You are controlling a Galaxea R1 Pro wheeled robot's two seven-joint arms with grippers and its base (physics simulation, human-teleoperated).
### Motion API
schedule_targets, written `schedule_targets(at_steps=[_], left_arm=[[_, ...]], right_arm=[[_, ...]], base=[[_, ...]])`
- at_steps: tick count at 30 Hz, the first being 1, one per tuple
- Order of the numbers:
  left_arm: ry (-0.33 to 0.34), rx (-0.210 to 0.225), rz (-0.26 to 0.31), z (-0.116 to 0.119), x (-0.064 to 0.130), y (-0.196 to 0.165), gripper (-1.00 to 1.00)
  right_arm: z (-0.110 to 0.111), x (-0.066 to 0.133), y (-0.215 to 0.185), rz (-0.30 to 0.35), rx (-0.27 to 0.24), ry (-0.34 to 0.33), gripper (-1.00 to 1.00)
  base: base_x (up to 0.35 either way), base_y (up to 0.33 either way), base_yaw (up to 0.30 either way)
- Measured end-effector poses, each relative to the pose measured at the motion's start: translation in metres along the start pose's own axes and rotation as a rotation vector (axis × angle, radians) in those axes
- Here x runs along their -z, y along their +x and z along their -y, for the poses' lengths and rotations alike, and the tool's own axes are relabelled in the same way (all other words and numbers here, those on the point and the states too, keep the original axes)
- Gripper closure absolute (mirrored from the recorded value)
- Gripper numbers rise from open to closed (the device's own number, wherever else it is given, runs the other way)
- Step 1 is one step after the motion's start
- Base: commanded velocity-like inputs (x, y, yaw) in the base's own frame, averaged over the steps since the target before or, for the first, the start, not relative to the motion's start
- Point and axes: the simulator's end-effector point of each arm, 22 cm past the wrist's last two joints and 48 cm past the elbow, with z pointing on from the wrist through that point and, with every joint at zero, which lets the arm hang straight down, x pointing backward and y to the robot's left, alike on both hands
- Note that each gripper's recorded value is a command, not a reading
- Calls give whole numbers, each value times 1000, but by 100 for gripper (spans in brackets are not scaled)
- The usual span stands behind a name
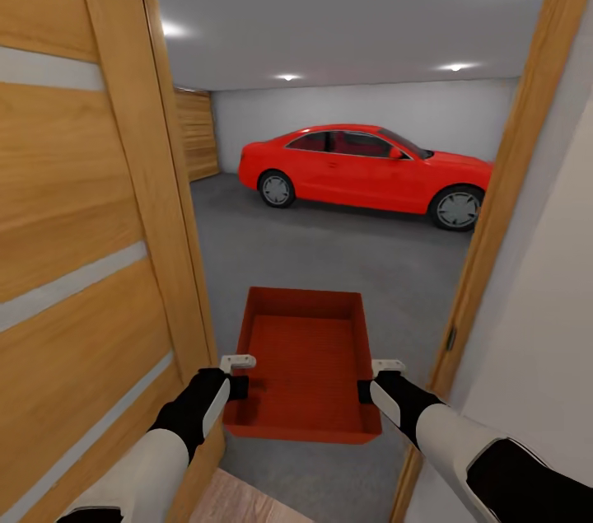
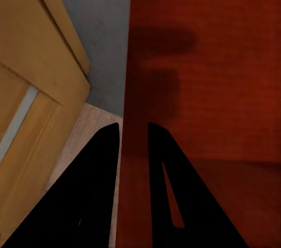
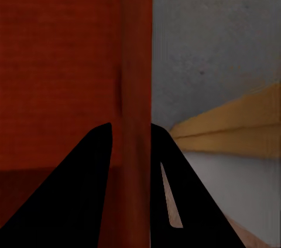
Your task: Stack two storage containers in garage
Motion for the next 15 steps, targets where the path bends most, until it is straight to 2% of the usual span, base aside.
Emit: schedule_targets(at_steps=[11,15], left_arm=[[0,-1,2,1,0,0,100],[1,-1,1,1,-1,0,100]], right_arm=[[1,0,0,1,0,0,100],[1,0,0,1,1,1,100]], base=[[248,204,0],[116,68,-90]])
